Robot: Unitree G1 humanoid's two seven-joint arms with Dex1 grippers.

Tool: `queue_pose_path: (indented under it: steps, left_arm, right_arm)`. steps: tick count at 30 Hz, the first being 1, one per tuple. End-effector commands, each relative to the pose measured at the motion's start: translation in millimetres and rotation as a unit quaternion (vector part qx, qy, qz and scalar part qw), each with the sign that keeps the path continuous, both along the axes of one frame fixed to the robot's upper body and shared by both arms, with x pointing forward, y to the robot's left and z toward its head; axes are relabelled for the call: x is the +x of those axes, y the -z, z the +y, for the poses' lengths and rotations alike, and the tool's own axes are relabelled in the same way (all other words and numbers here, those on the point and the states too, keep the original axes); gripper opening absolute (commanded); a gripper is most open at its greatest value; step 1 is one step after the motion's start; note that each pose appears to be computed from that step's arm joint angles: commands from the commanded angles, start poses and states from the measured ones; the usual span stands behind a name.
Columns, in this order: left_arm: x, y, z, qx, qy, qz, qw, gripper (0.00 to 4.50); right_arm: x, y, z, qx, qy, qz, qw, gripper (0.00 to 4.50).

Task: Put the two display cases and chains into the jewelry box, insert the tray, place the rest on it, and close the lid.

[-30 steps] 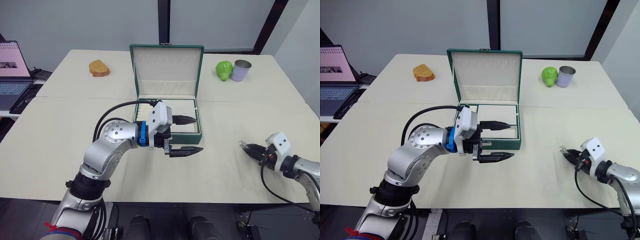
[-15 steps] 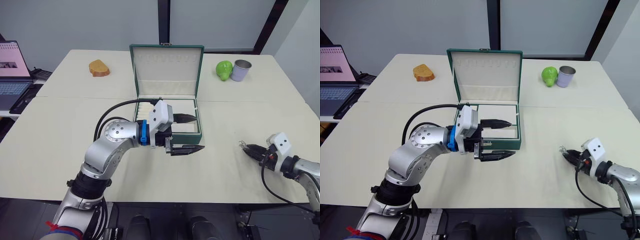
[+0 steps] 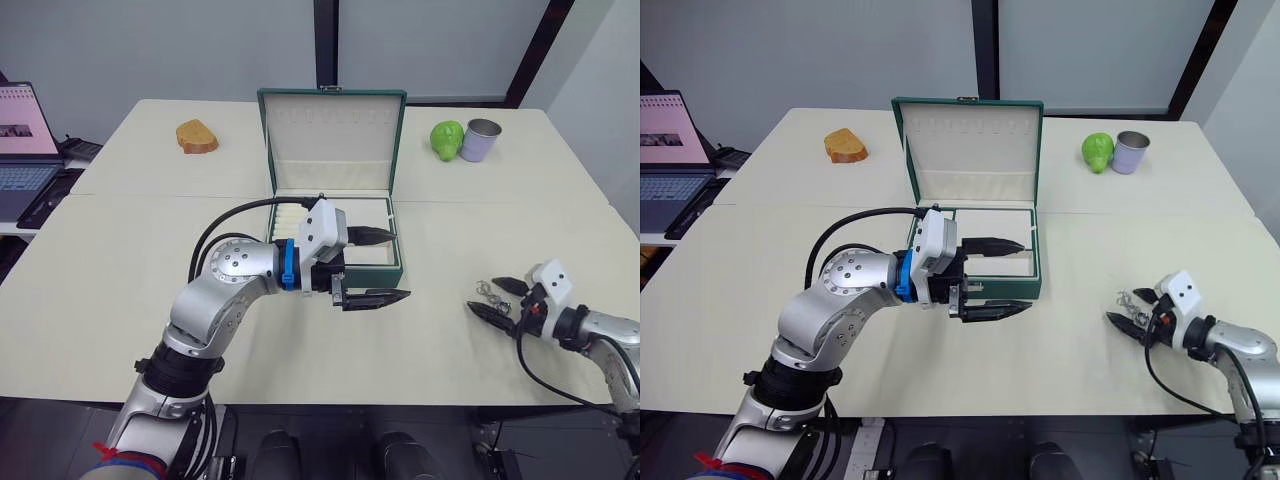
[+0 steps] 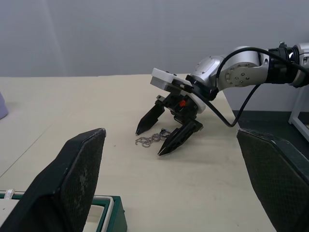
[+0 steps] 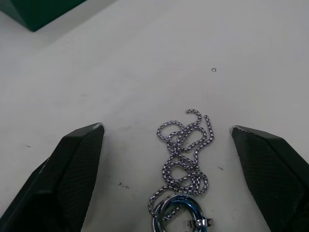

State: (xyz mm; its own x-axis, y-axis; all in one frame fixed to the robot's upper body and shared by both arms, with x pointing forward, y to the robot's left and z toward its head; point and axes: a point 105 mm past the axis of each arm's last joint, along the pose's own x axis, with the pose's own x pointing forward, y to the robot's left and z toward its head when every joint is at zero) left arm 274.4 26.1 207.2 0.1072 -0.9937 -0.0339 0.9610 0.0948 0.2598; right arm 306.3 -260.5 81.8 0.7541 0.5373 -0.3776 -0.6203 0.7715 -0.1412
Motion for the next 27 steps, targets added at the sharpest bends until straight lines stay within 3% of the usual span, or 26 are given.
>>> queue_pose_path:
  steps: [1,2,5,10,16,23,27]
  left_arm:
    - [-4.4,-5.6,-3.6,-0.002,0.008,-0.015,1.0,4.5]
    - [-4.5,-5.5,-3.4,-0.002,0.008,-0.015,1.0,4.5]
    - [-4.7,-5.5,-3.1,-0.003,0.006,-0.014,1.0,4.5]
    - [-5.0,-5.0,-2.8,-0.002,0.006,-0.014,1.0,4.5]
    - [-4.1,-5.2,-3.2,-0.001,0.007,-0.014,1.0,4.5]
    - [-4.1,-5.3,-3.6,-0.001,0.007,-0.014,1.0,4.5]
    - [-4.0,-5.2,-4.2,-0.001,0.008,-0.014,1.0,4.5]
  right_arm:
    - [-6.3,26.0,-7.9,-0.014,0.016,0.041,0.999,4.48]
    - [-7.9,28.9,-8.2,-0.012,0.016,0.045,0.999,4.48]
    - [-13.5,38.1,-9.6,-0.013,0.016,0.058,0.998,3.9]
    - [-19.2,42.9,-7.7,-0.007,0.015,0.069,0.997,2.31]
    - [-23.0,45.3,-8.5,-0.006,0.017,0.072,0.997,1.2]
    - [-25.2,42.9,-11.4,-0.001,0.023,0.07,0.997,0.25]
    - [-24.9,40.4,-11.4,0.002,0.025,0.066,0.998,0.06]
